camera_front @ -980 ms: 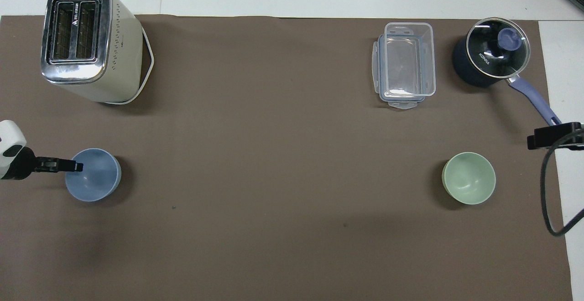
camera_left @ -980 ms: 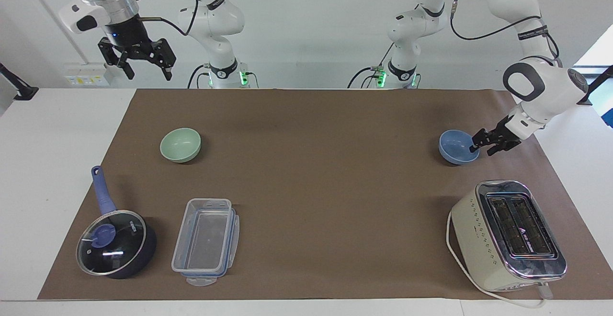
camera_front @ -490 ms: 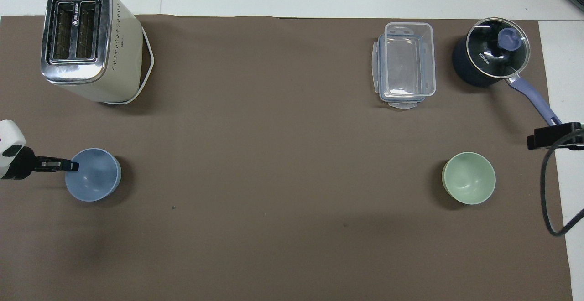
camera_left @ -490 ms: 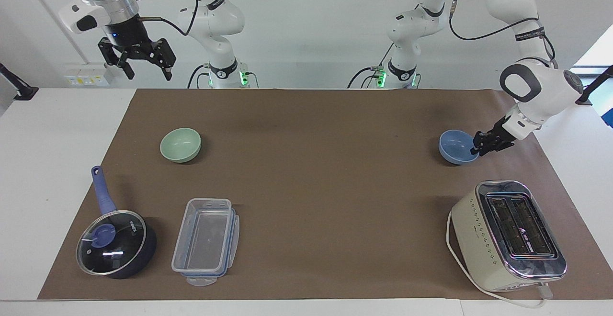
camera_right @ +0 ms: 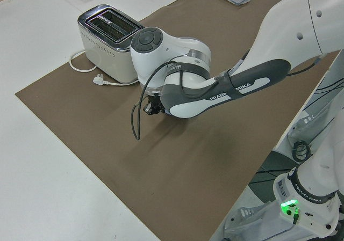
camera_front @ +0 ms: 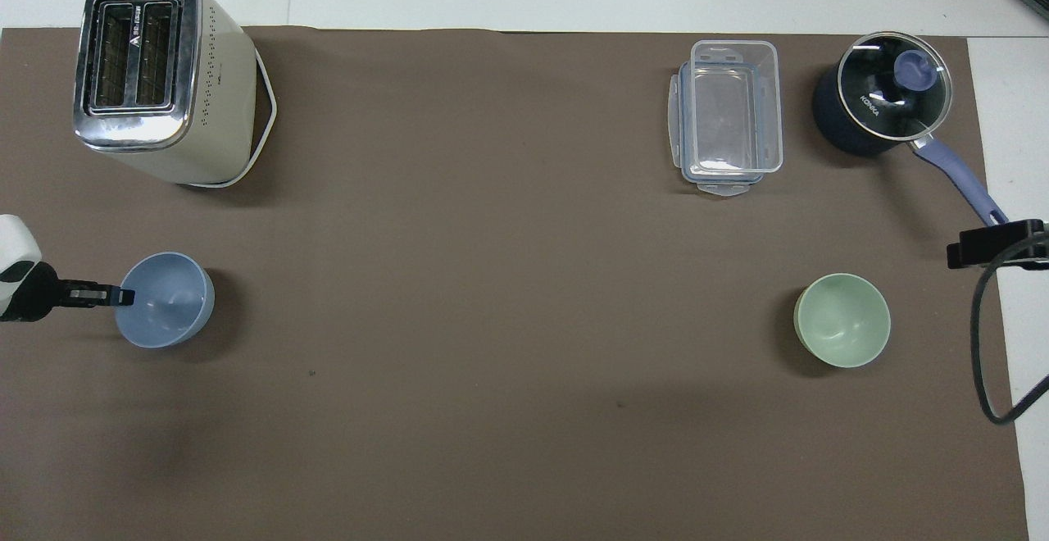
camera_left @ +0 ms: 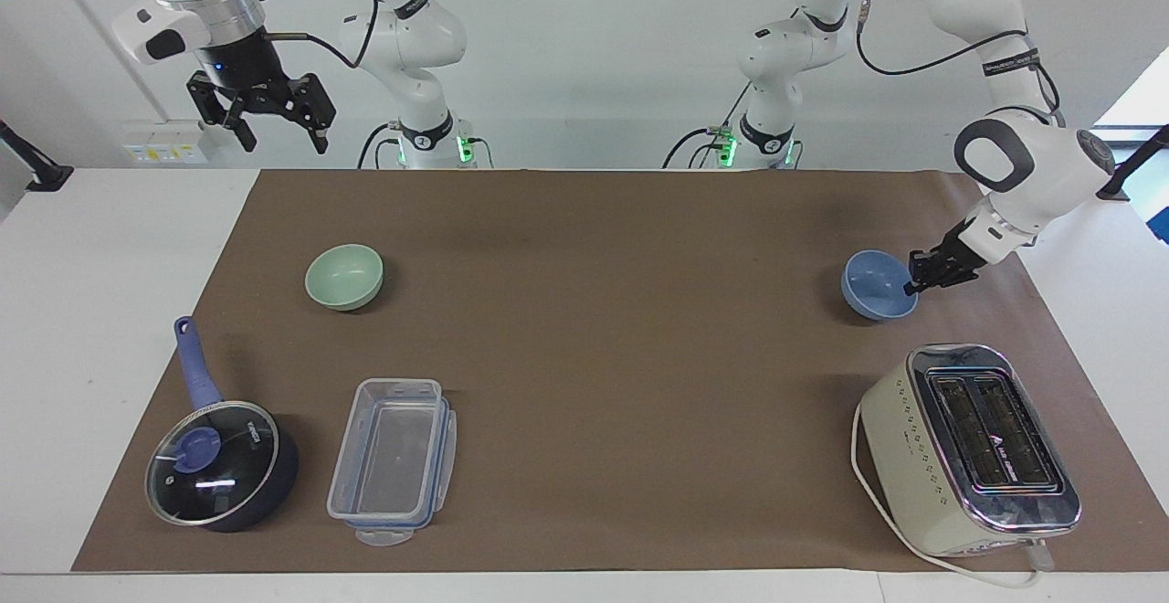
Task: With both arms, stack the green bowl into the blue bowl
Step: 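Grip the blue bowl rim with the left gripper, then slide the blue bowl toward the table center with the left gripper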
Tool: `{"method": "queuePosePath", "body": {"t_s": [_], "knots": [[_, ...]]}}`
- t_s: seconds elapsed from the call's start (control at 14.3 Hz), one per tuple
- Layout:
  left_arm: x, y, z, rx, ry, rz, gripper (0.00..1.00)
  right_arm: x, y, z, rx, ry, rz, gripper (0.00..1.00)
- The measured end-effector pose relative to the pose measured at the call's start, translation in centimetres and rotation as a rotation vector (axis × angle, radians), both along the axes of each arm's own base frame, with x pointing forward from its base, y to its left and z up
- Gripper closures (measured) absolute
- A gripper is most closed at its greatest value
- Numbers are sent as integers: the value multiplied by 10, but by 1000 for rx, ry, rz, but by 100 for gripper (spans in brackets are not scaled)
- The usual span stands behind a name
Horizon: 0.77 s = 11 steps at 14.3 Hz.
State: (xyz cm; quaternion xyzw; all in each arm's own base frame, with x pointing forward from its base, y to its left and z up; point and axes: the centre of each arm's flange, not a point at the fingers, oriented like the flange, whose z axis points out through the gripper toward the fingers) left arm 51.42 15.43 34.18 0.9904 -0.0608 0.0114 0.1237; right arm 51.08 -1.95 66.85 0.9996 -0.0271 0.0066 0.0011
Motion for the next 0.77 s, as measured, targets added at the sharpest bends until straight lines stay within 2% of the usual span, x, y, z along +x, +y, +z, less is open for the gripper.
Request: {"method": "queuePosePath", "body": {"t_s": [0.49,0.77], "knots": [[-2,-39,28,7,-37,-71,96,0,0,0,0,0,0,0],[-9,-82,28,4,-21,-90,96,0,0,0,0,0,0,0]]}}
